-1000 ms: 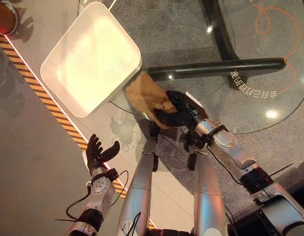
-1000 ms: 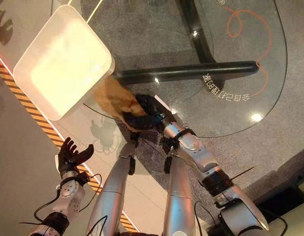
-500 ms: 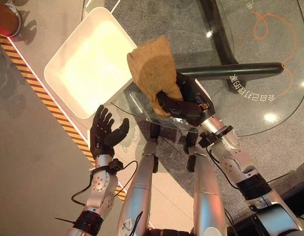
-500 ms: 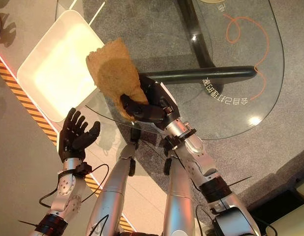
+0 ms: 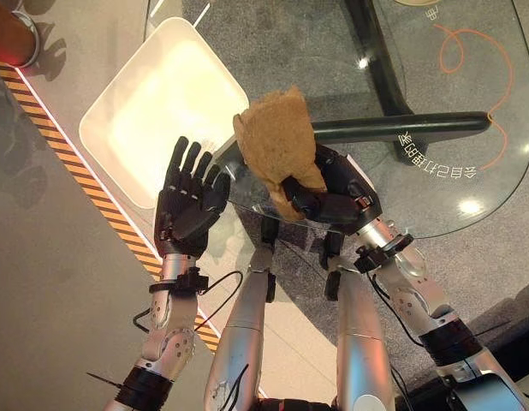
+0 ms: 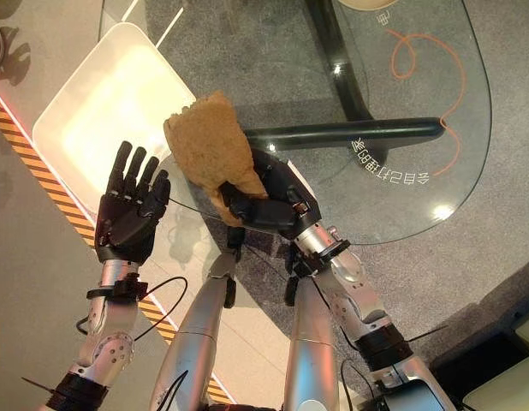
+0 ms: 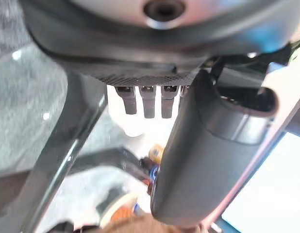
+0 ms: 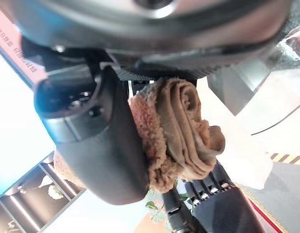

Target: Wipe the table with a cloth and put it in the basket.

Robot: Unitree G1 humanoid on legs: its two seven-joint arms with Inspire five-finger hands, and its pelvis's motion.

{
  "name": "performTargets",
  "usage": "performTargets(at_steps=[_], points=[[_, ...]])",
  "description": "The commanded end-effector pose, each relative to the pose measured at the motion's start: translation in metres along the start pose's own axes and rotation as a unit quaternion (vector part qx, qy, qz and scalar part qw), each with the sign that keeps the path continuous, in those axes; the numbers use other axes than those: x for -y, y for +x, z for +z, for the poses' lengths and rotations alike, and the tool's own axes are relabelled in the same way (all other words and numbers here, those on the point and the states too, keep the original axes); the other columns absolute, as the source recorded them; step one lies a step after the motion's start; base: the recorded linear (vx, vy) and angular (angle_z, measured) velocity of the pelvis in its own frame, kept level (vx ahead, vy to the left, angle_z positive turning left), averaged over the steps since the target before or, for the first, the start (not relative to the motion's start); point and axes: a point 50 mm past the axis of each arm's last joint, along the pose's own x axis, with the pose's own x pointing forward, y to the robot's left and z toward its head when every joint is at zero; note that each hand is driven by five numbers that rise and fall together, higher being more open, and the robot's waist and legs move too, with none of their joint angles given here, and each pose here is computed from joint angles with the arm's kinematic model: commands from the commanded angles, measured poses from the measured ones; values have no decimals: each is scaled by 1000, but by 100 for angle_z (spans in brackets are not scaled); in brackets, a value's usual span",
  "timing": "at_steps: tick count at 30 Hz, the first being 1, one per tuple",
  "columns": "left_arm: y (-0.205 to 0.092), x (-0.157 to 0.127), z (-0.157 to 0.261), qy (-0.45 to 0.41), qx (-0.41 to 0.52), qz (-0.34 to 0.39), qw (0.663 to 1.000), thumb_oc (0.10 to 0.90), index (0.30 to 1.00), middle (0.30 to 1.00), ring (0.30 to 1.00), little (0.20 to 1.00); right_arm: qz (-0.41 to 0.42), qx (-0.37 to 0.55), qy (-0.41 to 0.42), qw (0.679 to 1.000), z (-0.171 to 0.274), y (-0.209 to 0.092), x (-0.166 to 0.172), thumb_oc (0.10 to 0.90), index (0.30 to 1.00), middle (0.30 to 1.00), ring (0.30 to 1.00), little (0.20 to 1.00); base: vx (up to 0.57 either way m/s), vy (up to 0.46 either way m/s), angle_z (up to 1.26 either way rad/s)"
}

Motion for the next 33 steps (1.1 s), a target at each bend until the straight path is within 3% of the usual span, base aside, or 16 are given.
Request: performTargets(at_steps=[1,7,14,23,33], points=[[4,28,19,-41,19,-124,991,800,900,900,900,900,163,180,-35,969,63,14,-49,100,300,300,300,200,0,0,0],[7,37,6,-53,-54,-189,979,800,900,900,900,900,156,201,-45,966,71,15,-47,100,300,300,300,200,0,0,0],[10,34,4,-31,-65,-182,981,800,900,900,900,900,164,203,-43,965,73,17,-48,100,300,300,300,200,-1,14,-6],[17,42,3,-26,-66,-217,974,800,900,900,900,900,217,96,-52,970,42,22,-65,100,300,300,300,200,0,0,0],[10,56,-2,-85,-91,-301,945,800,900,900,900,900,149,93,-79,981,38,22,-50,100,300,300,300,200,-1,20,0]])
